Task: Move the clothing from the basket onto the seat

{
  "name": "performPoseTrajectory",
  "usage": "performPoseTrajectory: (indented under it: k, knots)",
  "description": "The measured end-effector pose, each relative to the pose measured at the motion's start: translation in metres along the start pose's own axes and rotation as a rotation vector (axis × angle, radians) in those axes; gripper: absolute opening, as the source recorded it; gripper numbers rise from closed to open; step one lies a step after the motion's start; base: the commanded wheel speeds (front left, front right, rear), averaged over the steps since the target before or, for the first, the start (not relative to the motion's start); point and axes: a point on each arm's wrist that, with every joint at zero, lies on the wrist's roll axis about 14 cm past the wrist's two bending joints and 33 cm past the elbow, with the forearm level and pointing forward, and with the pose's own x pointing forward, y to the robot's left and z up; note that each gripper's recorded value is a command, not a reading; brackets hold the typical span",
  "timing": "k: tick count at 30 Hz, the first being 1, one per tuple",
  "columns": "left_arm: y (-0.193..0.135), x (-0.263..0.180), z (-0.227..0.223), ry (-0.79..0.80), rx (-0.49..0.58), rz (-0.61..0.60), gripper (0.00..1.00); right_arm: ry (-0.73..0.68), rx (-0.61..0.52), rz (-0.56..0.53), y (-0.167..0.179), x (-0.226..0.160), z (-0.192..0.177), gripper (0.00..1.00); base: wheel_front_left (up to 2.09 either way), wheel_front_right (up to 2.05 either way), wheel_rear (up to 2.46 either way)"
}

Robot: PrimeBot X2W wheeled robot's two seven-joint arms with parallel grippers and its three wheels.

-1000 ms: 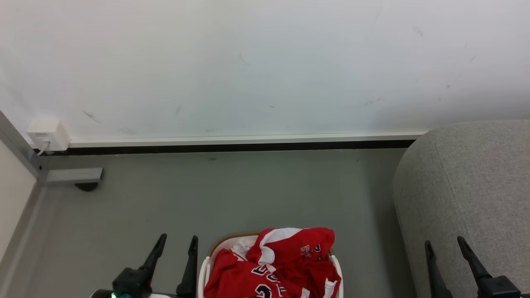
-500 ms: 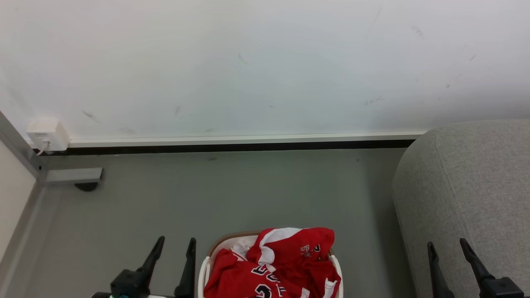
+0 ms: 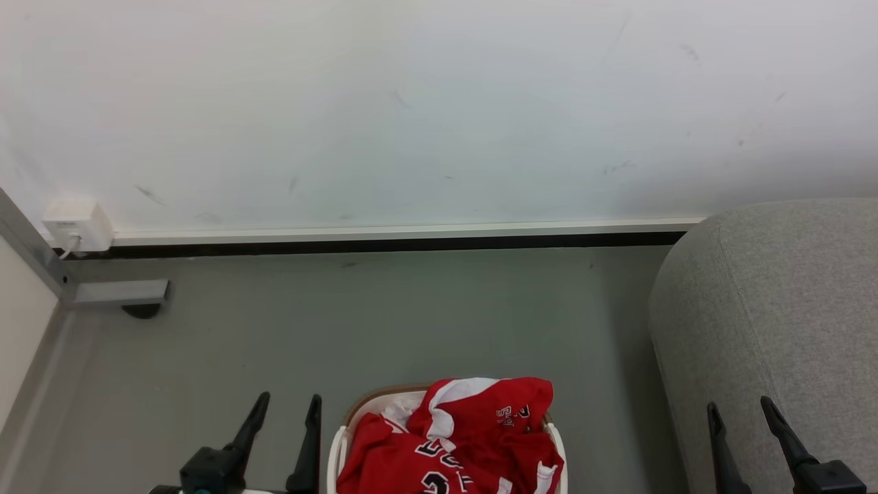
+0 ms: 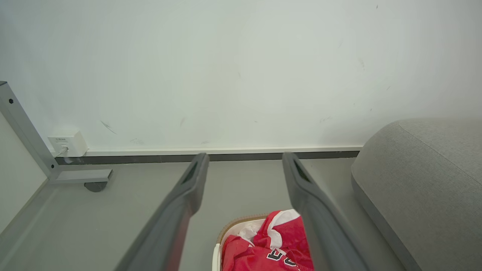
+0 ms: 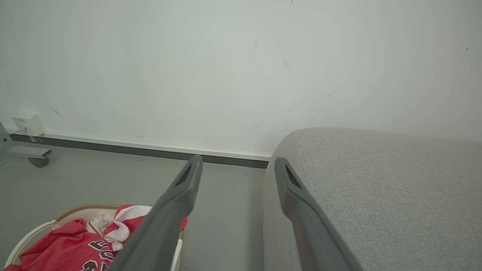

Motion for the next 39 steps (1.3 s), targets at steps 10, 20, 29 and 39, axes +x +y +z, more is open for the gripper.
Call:
performPoseTrajectory:
  k: [10, 20, 29, 39]
  knots:
    - [-0.005, 0.007, -0.008, 0.022, -0.006, -0.015, 1.0, 0.008, 0.0, -0.003, -0.001, 0.005, -0.003, 1.0, 0.0, 0.0, 0.0]
    - [-0.034, 0.046, -0.03, 0.075, -0.01, -0.125, 1.0, 0.006, 0.012, -0.032, -0.013, 0.027, -0.004, 1.0, 0.0, 0.0, 0.0]
    - [-0.087, 0.087, -0.098, 0.235, 0.035, -0.335, 1.0, 0.014, 0.036, -0.062, -0.027, 0.06, -0.013, 1.0, 0.0, 0.0, 0.0]
    - [-0.12, 0.079, -0.232, 0.679, 0.152, -0.53, 1.0, 0.058, 0.053, -0.113, -0.048, 0.079, -0.037, 1.0, 0.0, 0.0, 0.0]
